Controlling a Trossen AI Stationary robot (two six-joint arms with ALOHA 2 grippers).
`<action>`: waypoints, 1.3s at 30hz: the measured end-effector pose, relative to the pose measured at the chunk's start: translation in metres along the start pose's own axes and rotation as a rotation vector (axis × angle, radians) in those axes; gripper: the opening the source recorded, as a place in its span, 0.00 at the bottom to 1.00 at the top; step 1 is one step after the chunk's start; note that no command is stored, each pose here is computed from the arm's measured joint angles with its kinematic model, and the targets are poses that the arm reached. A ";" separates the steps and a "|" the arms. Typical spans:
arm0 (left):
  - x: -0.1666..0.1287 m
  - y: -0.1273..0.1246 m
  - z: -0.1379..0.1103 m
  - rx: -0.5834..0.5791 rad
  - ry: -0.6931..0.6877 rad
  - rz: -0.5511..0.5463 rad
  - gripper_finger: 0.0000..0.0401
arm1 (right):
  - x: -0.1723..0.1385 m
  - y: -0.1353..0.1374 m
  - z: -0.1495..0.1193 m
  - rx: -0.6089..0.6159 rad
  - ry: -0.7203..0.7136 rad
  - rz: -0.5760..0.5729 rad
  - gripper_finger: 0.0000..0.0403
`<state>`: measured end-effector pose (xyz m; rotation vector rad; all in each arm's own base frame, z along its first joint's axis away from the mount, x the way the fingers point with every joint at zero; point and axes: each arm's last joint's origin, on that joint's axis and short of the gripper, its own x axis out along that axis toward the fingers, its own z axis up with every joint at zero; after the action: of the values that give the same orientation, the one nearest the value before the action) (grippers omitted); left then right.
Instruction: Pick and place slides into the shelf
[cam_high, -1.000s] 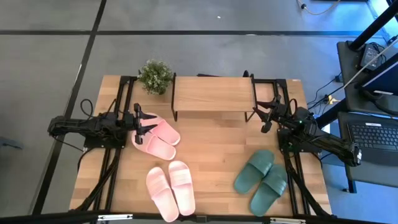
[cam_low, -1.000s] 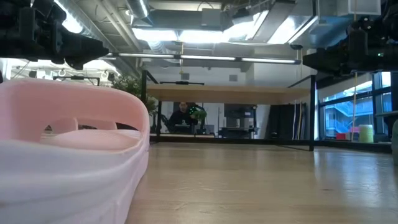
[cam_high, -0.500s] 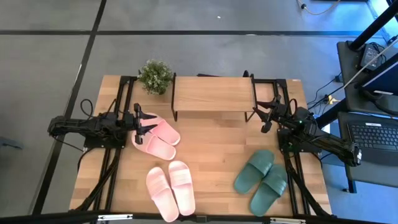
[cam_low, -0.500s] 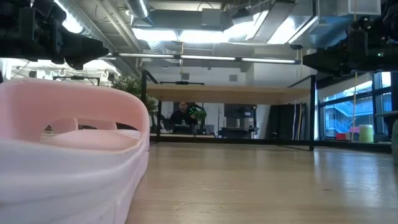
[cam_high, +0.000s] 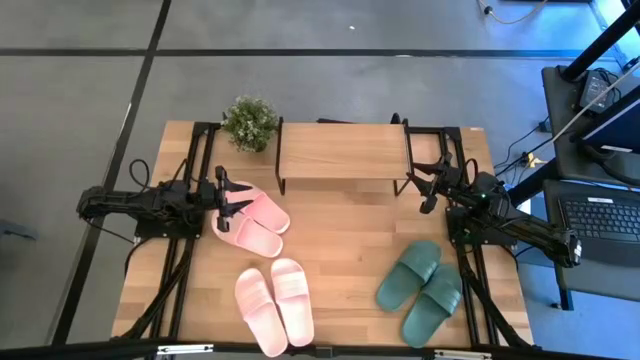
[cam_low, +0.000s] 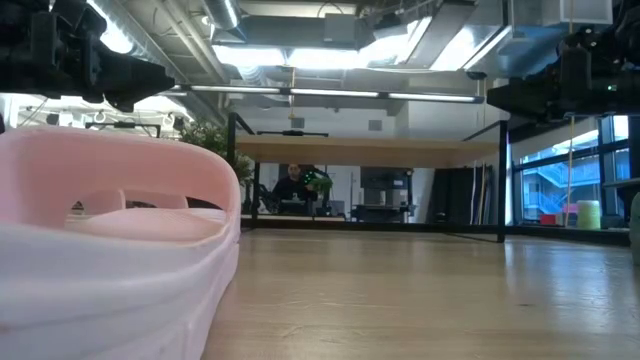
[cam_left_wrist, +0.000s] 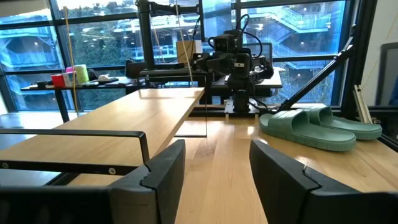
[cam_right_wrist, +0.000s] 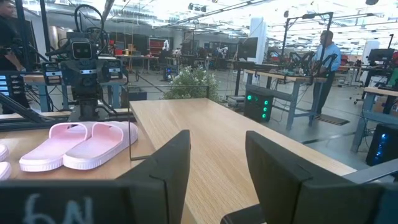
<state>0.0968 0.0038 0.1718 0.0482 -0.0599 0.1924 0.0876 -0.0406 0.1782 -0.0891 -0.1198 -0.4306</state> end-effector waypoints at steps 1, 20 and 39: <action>0.000 0.000 0.000 0.000 0.000 0.000 0.43 | 0.000 0.000 0.000 0.000 0.000 0.000 0.39; 0.000 0.000 0.000 0.000 0.000 0.000 0.43 | 0.000 0.000 0.000 0.000 0.000 0.000 0.39; 0.000 0.000 0.000 0.000 0.000 0.000 0.43 | 0.000 -0.001 0.009 0.001 -0.098 -0.006 0.39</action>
<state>0.0968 0.0038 0.1718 0.0482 -0.0601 0.1921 0.0860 -0.0399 0.1875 -0.1086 -0.2171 -0.4323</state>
